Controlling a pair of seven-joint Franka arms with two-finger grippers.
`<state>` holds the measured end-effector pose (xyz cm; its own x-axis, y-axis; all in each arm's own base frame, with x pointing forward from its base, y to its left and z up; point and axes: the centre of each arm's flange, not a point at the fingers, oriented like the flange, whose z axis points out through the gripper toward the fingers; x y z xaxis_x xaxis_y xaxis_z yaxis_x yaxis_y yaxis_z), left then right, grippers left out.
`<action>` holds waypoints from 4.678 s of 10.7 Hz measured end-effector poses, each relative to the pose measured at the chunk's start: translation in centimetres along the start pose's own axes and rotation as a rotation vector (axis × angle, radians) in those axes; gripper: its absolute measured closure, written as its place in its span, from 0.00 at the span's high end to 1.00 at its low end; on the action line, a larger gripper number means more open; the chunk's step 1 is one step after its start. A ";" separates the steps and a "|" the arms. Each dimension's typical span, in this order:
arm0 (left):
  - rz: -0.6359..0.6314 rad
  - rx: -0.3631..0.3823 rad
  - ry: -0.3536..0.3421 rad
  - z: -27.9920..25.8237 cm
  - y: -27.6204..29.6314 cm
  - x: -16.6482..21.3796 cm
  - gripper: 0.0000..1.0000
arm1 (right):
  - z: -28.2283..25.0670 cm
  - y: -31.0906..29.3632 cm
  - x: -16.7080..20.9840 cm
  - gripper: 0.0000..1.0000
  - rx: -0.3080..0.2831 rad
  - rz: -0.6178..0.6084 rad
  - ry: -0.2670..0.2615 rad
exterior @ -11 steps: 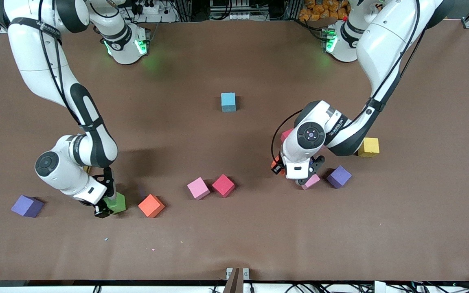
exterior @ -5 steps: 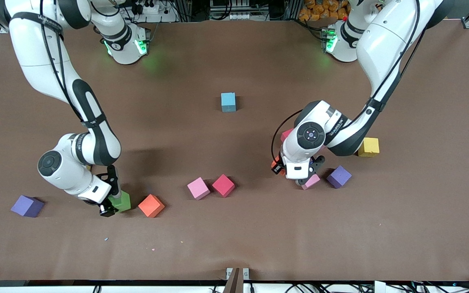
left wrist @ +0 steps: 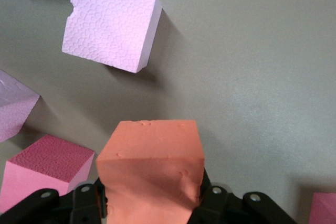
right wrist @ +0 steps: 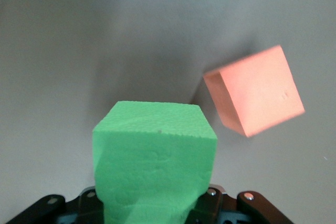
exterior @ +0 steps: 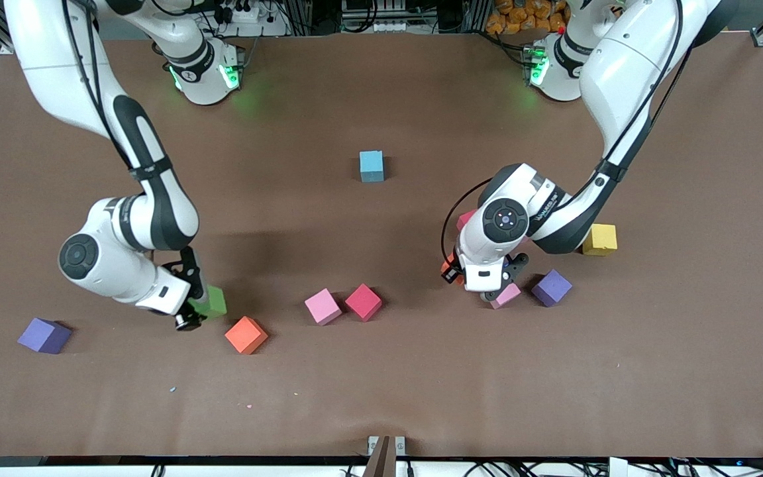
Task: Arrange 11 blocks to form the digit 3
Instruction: 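Lift the green block with the right gripper while the left gripper carries the orange block, then place the green block beside the cyan block while the left gripper places the orange block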
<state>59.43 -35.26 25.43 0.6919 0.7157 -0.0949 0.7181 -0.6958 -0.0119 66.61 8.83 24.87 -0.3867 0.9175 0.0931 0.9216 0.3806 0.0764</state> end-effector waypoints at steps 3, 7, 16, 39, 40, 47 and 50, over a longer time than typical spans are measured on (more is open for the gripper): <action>0.002 0.001 0.000 0.0 0.0 0.1 0.60 | -0.6 -1.5 5.4 0.52 0.083 0.072 0.032; -0.003 0.002 0.001 0.0 -0.1 0.2 0.60 | -1.5 -3.3 13.4 0.52 0.160 0.155 0.039; -0.417 -0.007 -0.071 -2.7 -1.3 0.9 0.60 | 2.7 -8.9 28.9 0.52 0.182 0.243 -0.011; -0.638 0.034 -0.157 3.5 -10.6 -20.6 0.60 | 7.1 -17.9 40.1 0.52 0.173 0.235 -0.055; -0.638 0.024 -0.163 4.0 -11.0 -21.0 0.60 | 7.2 -18.0 40.2 0.52 0.175 0.234 -0.057; -0.652 0.014 -0.173 5.4 -12.4 -21.4 0.60 | 8.8 -19.2 41.8 0.52 0.172 0.224 -0.066; -0.654 0.014 -0.173 5.4 -12.4 -21.4 0.60 | 8.8 -19.2 41.8 0.52 0.172 0.225 -0.066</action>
<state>35.30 -42.32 22.24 0.0921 0.9708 -0.2215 0.9832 -0.1239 -0.1340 33.05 40.94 18.53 -0.1737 0.9845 0.0234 0.9785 0.1752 -0.1087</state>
